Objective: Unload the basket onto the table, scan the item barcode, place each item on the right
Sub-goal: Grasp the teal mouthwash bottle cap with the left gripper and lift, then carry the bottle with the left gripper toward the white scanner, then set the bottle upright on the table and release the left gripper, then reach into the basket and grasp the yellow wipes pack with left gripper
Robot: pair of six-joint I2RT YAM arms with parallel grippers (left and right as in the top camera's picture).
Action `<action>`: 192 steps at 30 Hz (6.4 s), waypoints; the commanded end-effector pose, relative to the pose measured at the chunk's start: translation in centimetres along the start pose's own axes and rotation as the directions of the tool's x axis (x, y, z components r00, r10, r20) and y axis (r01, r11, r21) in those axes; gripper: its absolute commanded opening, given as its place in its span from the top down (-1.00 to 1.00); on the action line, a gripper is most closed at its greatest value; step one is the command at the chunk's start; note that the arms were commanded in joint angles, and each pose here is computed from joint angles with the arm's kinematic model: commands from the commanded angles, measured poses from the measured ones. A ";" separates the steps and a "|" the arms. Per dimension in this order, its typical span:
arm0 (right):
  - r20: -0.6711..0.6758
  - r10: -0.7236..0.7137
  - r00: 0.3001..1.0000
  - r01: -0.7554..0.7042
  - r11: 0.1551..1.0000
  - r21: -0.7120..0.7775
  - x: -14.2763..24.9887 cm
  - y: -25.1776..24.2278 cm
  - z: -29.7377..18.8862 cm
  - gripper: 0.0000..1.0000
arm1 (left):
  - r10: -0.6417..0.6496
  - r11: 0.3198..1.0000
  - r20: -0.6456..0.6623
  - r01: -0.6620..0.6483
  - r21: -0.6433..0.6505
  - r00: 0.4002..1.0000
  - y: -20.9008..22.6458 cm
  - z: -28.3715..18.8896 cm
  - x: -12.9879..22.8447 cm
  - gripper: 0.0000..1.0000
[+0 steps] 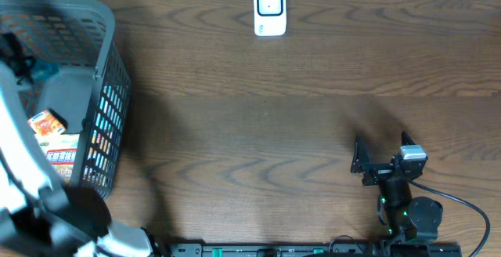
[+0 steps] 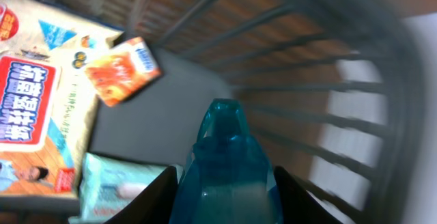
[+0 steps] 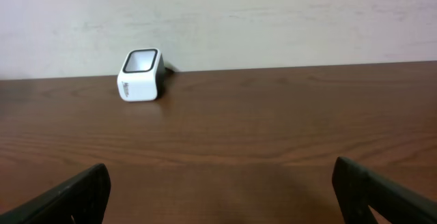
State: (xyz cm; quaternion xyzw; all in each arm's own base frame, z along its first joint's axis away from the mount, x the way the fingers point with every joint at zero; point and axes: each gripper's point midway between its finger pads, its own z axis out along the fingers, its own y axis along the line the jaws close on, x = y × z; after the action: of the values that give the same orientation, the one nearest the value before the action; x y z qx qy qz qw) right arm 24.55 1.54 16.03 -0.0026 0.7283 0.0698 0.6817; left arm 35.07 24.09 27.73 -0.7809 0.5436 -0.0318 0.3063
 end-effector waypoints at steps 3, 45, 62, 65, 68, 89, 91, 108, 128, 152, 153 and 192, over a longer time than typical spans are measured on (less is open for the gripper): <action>-0.003 -0.008 1.000 0.008 1.000 0.005 0.1 -0.1 0.0 -0.99 | 0.026 0.949 -0.054 -0.008 0.314 0.998 -1.8 -12.1 -0.2 0.53; -0.003 -0.008 1.000 0.008 1.000 0.005 0.1 -0.1 0.0 -0.99 | 0.899 0.110 -0.434 -0.934 0.339 -0.051 14.5 -6.4 41.4 0.53; -0.003 -0.009 1.000 0.009 1.000 0.005 0.1 -0.1 0.0 -0.99 | 0.941 -0.053 -0.289 -0.921 0.386 -0.175 15.9 -6.7 46.1 0.53; -0.003 -0.008 1.000 0.008 1.000 0.005 0.1 -0.1 0.0 -0.99 | 0.963 -0.090 -0.206 -0.925 0.369 -0.176 15.4 -7.0 46.9 0.53; -0.003 -0.008 1.000 0.008 1.000 0.005 0.1 -0.1 0.0 -0.99 | 0.972 -0.116 -0.150 -0.922 0.369 -0.182 15.3 -7.7 47.7 0.52; -0.003 -0.008 1.000 0.008 1.000 0.005 0.1 -0.1 0.0 -0.98 | 0.983 -0.072 -0.127 -0.908 0.412 -0.136 15.4 -8.8 49.6 0.36; -0.003 -0.008 1.000 0.008 1.000 0.005 0.1 -0.1 0.0 -0.99 | 0.982 -0.073 -0.128 -0.909 0.410 -0.137 15.5 -8.7 49.6 0.26; -0.003 -0.008 1.000 0.008 1.000 0.005 0.1 -0.1 0.0 -0.99 | 0.978 -0.085 -0.145 -0.916 0.392 -0.153 17.1 -6.7 49.6 -0.74; -0.003 -0.008 1.000 0.008 1.000 0.005 0.1 -0.1 0.0 -0.98 | 0.886 0.007 0.401 -0.873 0.488 0.231 -1.1 -26.4 27.5 -0.96; -0.003 -0.009 1.000 0.009 1.000 0.005 0.1 -0.1 0.0 -0.99 | 0.386 0.800 -0.294 -0.476 -0.365 0.874 10.1 3.4 1.3 -0.79; -0.003 -0.008 1.000 0.008 1.000 0.005 0.1 -0.1 0.0 -0.99 | 0.376 0.785 -0.316 -0.481 -0.392 0.871 11.0 4.1 1.7 -0.79; -0.003 -0.008 1.000 0.008 1.000 0.005 0.1 -0.1 0.0 -0.99 | 0.336 0.764 -0.317 -0.454 -0.459 0.887 22.1 10.9 5.5 0.85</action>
State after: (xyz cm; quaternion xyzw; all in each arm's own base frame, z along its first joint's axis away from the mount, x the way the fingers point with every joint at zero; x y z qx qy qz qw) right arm 24.55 1.54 16.02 -0.0025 0.7285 0.0698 0.6815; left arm 22.48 19.97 4.09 -0.6826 0.7179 0.1367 -0.0068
